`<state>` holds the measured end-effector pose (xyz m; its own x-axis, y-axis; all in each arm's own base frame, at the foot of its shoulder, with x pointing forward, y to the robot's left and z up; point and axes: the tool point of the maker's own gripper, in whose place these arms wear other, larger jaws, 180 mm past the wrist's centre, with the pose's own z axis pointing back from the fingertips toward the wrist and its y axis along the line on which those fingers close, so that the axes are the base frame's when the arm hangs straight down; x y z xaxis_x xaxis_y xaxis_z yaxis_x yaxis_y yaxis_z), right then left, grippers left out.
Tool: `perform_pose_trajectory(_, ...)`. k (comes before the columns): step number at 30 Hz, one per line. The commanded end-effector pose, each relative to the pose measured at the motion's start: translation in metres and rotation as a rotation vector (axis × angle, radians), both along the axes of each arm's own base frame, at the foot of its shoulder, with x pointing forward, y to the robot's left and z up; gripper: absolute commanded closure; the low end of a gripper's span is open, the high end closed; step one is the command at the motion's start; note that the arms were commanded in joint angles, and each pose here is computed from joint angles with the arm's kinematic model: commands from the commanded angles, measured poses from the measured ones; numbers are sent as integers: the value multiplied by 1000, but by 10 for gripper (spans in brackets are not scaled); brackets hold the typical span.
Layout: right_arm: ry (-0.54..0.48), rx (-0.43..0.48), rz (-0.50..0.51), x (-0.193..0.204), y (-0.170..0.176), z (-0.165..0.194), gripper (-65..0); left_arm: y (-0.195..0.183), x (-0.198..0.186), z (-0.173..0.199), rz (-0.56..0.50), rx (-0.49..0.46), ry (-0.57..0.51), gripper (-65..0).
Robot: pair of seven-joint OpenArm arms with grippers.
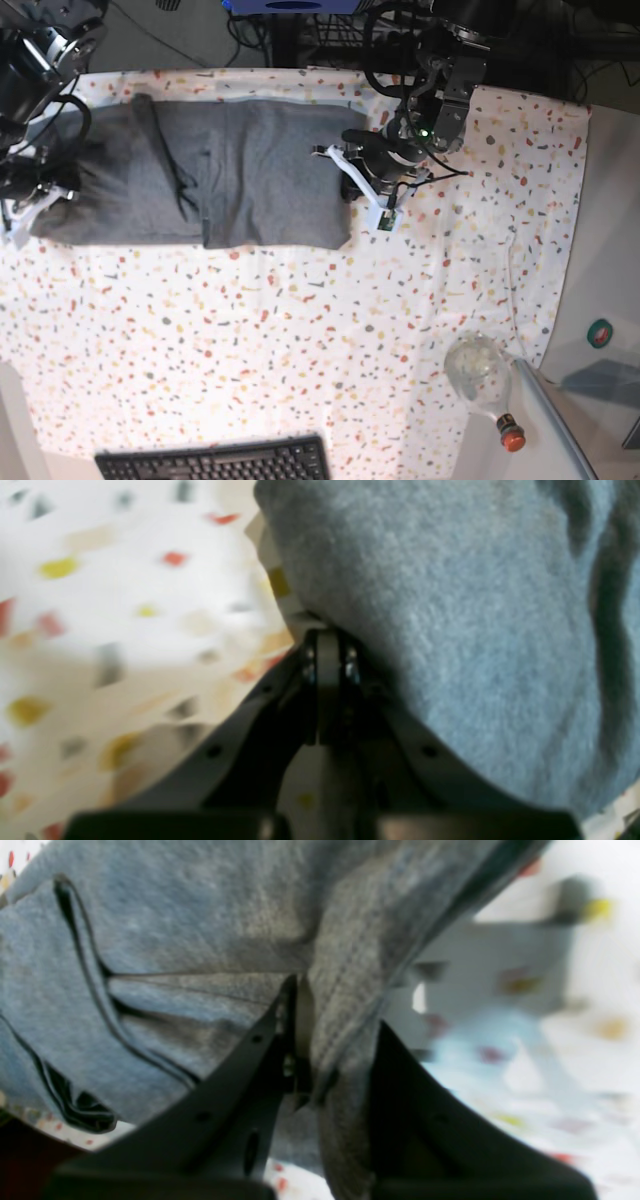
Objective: Layout the t-shirt on the table in an organized manner, then fold the t-shirt properly
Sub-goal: 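Grasp the shirt end with the right gripper and fold it toward the left gripper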
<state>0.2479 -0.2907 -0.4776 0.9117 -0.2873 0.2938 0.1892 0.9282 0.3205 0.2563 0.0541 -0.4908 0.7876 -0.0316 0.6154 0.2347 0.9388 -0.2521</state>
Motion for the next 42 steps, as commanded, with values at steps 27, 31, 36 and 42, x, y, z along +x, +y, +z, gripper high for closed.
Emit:
perform_pose_trajectory(27,-215,-146,388,26,181,100,0,-29,1,-1,-70,-21,13,0)
perform_pose_trajectory(31,-221,-138,443,26,198,101,0,-28,1,-1,-70,-19,11,0)
perform_pose_trajectory(36,-228,-127,509,25,218,102,0,-29,3,1,-70,-23,4,0)
perform_pose_trajectory(42,-196,-104,590,16,240,92,0,-29,3,1,-71,-20,5,0)
